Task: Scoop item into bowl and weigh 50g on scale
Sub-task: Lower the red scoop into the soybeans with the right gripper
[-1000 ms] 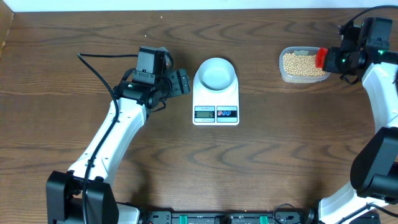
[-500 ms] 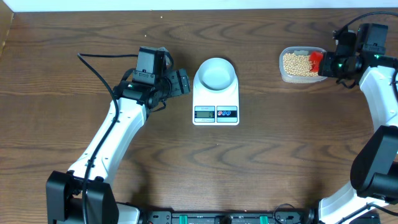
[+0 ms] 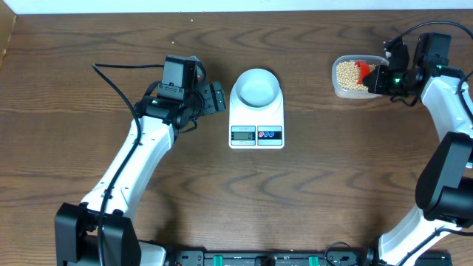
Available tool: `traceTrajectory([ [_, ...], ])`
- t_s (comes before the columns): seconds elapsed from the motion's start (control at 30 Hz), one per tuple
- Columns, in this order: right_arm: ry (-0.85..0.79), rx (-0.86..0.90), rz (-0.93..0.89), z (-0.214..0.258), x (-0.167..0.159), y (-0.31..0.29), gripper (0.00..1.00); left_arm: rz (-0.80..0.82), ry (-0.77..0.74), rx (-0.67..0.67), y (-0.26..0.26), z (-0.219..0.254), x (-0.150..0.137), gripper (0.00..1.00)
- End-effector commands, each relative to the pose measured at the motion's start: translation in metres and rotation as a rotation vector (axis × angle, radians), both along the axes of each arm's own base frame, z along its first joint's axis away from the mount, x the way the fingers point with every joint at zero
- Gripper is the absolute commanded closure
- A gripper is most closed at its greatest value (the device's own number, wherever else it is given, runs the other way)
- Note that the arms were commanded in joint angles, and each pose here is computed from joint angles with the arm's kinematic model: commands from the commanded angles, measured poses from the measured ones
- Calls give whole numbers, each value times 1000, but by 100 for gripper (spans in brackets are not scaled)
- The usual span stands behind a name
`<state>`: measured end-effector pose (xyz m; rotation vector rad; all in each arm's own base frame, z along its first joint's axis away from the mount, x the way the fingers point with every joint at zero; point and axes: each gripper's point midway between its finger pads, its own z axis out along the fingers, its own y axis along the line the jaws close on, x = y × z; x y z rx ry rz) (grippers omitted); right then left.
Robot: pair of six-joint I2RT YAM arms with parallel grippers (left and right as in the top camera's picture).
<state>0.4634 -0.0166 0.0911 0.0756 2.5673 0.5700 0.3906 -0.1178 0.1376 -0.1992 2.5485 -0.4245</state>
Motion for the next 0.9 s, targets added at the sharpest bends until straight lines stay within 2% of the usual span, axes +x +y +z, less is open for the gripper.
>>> traceTrajectory([
  [0.0, 43, 78, 37, -16, -7, 14, 99, 12, -19, -8, 1, 10, 2, 11],
  [0.2, 27, 180, 57, -6, -9, 18, 99, 12, -19, -7, 1, 10, 2, 11],
  [0.5, 7, 315, -5, 7, -15, -12, 99, 12, -19, -8, 1, 10, 2, 11],
  [0.87, 68, 373, -38, -16, -16, -14, 99, 12, -19, -8, 1, 10, 2, 11],
])
